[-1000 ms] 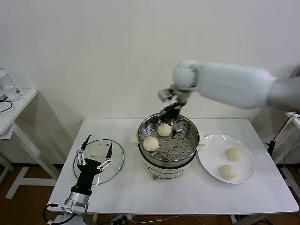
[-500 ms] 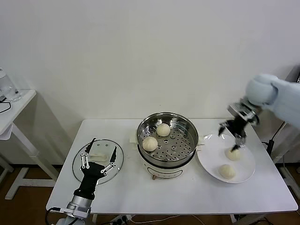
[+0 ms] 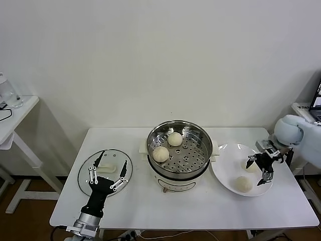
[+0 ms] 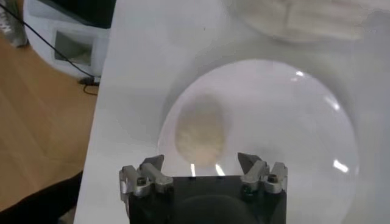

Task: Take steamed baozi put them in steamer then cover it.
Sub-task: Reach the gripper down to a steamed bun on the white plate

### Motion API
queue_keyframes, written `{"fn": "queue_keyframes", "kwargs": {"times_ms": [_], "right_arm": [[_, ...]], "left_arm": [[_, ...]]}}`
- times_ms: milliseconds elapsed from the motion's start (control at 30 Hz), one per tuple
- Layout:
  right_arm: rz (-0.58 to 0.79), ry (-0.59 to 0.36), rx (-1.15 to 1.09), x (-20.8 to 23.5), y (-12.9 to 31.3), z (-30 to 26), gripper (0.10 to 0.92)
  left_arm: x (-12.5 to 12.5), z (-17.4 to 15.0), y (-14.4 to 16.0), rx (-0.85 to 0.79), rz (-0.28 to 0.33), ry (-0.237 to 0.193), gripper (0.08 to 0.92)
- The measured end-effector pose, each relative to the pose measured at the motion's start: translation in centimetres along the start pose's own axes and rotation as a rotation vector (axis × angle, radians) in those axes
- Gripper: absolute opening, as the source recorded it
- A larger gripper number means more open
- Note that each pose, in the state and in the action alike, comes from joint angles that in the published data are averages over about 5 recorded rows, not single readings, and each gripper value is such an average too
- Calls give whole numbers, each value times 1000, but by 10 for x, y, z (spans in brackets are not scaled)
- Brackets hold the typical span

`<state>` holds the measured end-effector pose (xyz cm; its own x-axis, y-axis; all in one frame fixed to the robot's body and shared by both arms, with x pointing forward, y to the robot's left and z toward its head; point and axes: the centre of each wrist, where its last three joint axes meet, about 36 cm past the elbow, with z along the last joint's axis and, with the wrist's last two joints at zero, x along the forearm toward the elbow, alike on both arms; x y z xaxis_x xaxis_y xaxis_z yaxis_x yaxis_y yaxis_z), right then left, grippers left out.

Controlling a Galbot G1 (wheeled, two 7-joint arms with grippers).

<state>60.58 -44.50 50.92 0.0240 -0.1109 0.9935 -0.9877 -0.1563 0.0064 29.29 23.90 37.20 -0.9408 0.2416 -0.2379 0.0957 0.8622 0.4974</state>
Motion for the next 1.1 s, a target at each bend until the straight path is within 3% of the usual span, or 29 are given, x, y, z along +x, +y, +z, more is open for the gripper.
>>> {"fn": "queue_keyframes", "kwargs": {"times_ms": [633,900,1100], "right_arm": [[-15,-5,2,-45,-10,-10,794],[-12,-5,13,-38,-11,-12,725],[21,-12,61,-4,-19,-23,721]], "left_arm": [[3,1,0,-7,-3,4,823],[2,1,0,-8,-7,1,823],[-1,3,3,-19,-20,9,823]]}}
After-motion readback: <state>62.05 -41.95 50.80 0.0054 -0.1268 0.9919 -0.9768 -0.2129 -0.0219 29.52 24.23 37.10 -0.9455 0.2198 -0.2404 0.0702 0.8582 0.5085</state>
